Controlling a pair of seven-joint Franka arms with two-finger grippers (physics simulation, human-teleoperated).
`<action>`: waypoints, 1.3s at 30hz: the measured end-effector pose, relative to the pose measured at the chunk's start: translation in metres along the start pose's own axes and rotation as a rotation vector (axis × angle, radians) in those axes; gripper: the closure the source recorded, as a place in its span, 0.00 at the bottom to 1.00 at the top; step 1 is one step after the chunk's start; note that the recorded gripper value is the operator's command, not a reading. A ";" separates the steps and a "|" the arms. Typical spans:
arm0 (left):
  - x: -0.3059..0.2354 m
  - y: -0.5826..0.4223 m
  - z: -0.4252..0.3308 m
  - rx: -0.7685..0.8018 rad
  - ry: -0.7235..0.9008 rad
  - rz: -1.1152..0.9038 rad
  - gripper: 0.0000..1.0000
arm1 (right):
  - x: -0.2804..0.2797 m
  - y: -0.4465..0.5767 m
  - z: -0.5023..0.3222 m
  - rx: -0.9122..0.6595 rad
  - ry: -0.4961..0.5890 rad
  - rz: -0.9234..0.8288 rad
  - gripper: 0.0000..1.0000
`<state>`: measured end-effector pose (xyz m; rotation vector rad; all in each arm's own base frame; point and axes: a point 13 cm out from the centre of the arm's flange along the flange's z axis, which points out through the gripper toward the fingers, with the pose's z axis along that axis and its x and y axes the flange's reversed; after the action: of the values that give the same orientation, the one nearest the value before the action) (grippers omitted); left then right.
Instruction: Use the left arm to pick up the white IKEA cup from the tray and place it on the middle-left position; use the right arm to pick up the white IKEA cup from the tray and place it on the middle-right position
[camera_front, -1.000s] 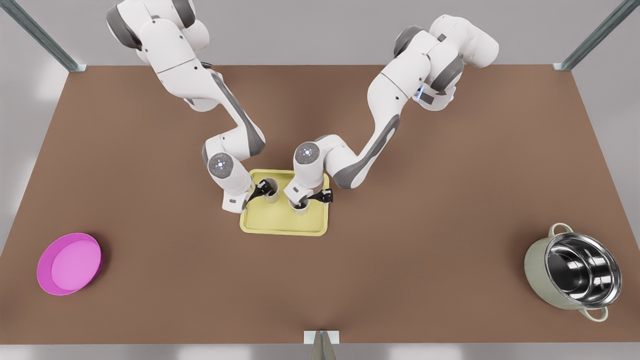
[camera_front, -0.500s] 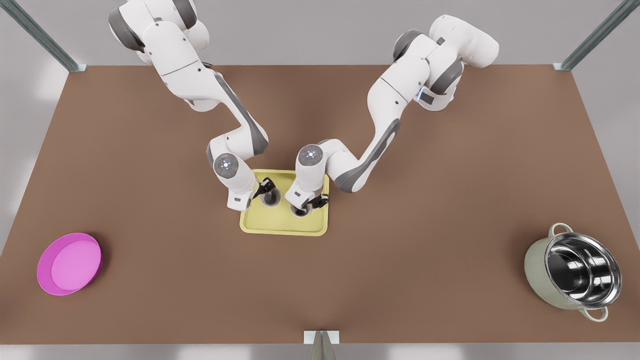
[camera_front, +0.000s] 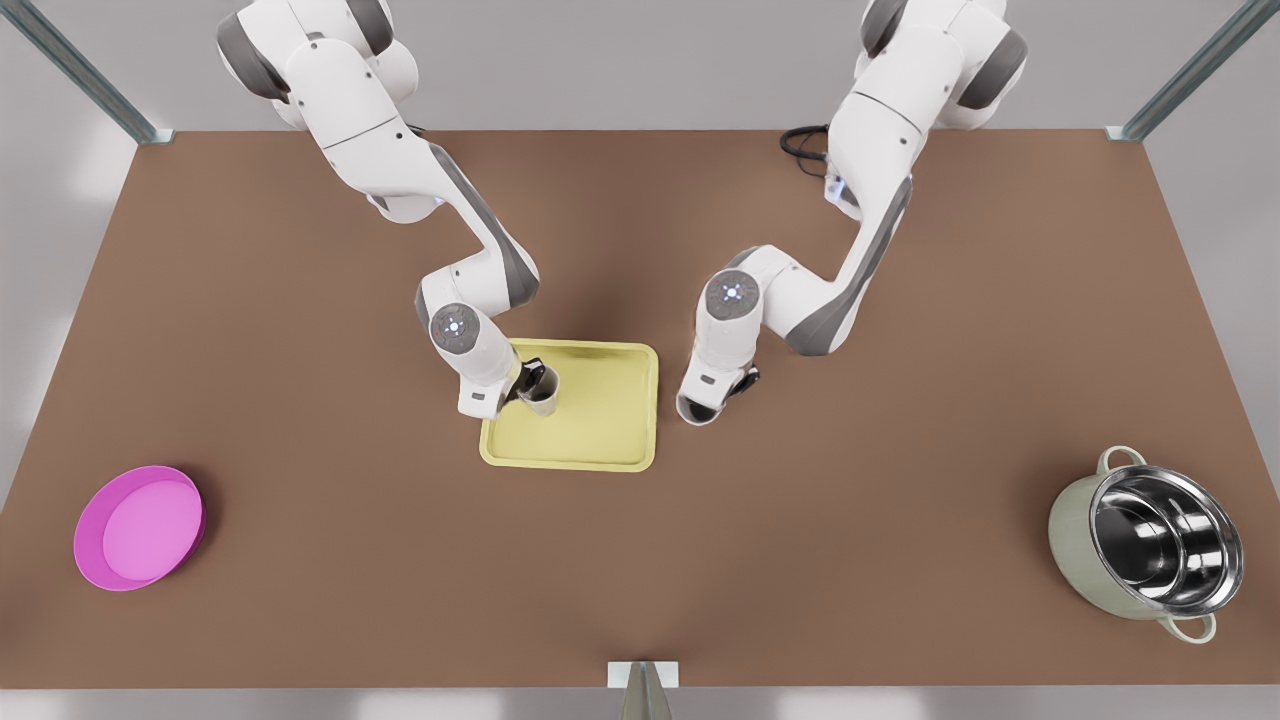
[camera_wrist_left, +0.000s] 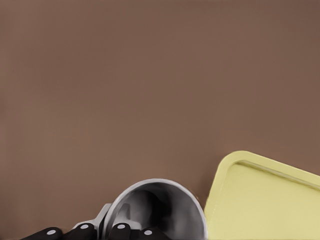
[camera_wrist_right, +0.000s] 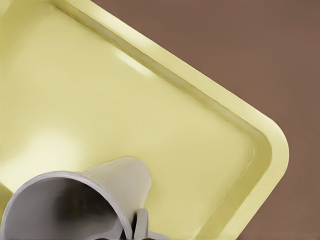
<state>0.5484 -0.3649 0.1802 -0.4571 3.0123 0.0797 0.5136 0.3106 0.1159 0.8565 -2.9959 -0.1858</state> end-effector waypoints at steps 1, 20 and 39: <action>-0.010 0.030 0.011 -0.011 0.009 -0.022 0.90 | 0.000 0.000 -0.001 -0.001 -0.002 -0.001 0.87; -0.123 0.188 0.067 0.129 -0.180 0.091 0.90 | 0.002 -0.276 -0.153 0.067 0.016 0.125 0.94; -0.219 0.191 -0.167 0.166 -0.334 0.146 0.00 | 0.013 -0.387 -0.049 0.114 0.104 -0.096 0.47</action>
<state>0.6852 -0.1299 0.3756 -0.1854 2.6905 -0.0758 0.7080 -0.0276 0.1183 0.9886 -2.8942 0.0277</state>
